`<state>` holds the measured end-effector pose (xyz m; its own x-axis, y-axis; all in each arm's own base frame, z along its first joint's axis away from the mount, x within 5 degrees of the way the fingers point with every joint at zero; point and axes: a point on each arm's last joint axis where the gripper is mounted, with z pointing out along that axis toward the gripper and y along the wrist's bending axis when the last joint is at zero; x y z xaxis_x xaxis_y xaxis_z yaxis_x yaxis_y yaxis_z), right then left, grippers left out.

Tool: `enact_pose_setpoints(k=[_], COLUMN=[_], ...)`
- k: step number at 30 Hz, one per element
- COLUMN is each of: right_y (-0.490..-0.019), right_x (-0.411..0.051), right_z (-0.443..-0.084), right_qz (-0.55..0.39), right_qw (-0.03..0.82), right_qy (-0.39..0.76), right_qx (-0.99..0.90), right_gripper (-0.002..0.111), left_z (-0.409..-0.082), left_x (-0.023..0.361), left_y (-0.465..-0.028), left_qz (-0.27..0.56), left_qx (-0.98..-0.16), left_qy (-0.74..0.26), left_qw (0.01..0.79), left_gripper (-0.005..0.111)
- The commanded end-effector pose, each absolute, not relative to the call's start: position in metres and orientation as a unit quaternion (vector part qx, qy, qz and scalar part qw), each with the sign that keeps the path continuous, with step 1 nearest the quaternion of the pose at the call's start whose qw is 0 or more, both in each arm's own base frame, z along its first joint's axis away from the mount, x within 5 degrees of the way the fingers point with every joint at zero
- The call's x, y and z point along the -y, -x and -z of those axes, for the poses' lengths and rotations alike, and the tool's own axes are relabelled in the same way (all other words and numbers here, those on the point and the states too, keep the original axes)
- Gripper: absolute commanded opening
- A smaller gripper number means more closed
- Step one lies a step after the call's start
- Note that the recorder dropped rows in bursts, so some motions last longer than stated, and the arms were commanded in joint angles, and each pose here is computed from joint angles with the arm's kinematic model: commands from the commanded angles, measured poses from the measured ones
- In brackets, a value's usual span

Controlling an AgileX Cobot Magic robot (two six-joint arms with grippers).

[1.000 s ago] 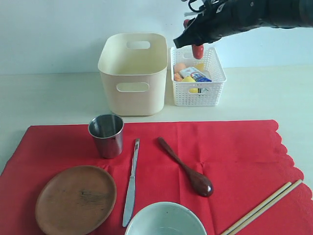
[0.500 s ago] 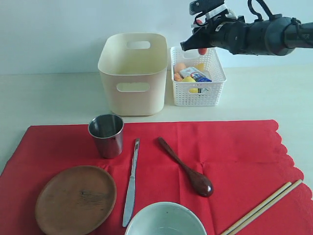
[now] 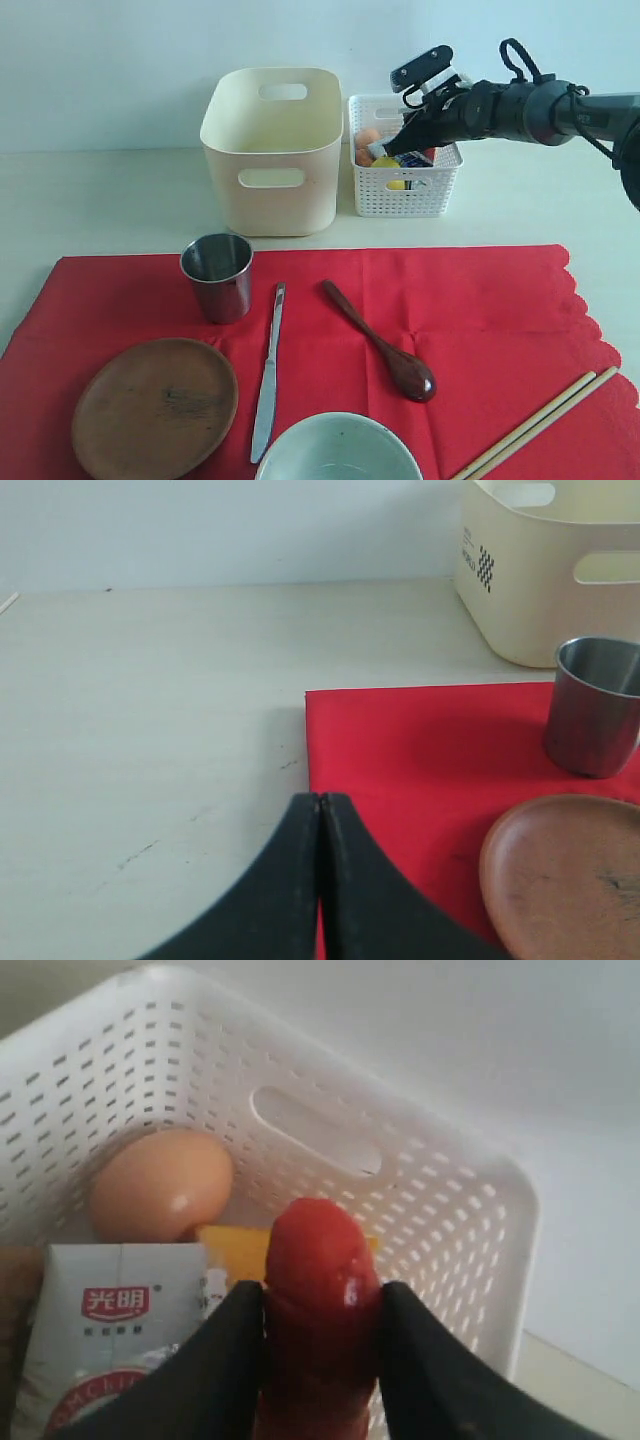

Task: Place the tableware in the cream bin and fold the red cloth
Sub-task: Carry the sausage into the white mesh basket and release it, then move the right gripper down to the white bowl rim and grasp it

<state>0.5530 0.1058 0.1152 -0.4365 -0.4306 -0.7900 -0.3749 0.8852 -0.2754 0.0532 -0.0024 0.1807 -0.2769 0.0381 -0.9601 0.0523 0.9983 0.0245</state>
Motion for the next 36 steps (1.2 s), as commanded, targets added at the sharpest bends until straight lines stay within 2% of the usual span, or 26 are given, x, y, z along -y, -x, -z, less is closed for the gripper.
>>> enact_pose_setpoints(k=[1,6,9,19,23,30,36], right_y=[-0.554,-0.552,-0.547,-0.523,-0.511,-0.491,-0.469], right_x=[-0.106,-0.107,-0.107,-0.107,-0.106,-0.105,-0.106], right_z=[-0.129,-0.143,-0.156,-0.2,-0.215,-0.229,-0.24], right_qz=[0.033,0.022,0.008,-0.041,-0.052,-0.07,-0.103], right_qw=[0.485,0.478,0.464,0.384,0.343,0.274,0.266], right_qy=[0.242,0.234,0.225,0.193,0.192,0.186,0.164], right_qx=[-0.84,-0.846,-0.857,-0.902,-0.918,-0.941,-0.944], right_gripper=[0.052,0.064,0.066,0.066,0.063,0.062,0.061], left_z=[-0.181,-0.181,-0.181,-0.181,-0.181,-0.181,-0.181], left_x=[0.003,0.003,0.003,0.003,0.003,0.003,0.003], left_y=[-0.053,-0.053,-0.053,-0.053,-0.053,-0.053,-0.053], left_qz=[0.01,0.01,0.01,0.01,0.01,0.01,0.01], left_qx=[-0.796,-0.796,-0.796,-0.796,-0.796,-0.796,-0.796], left_qy=[-0.026,-0.026,-0.026,-0.026,-0.026,-0.026,-0.026], left_qw=[0.605,0.605,0.605,0.605,0.605,0.605,0.605], left_gripper=[0.0,0.0,0.0,0.0,0.0,0.0,0.0])
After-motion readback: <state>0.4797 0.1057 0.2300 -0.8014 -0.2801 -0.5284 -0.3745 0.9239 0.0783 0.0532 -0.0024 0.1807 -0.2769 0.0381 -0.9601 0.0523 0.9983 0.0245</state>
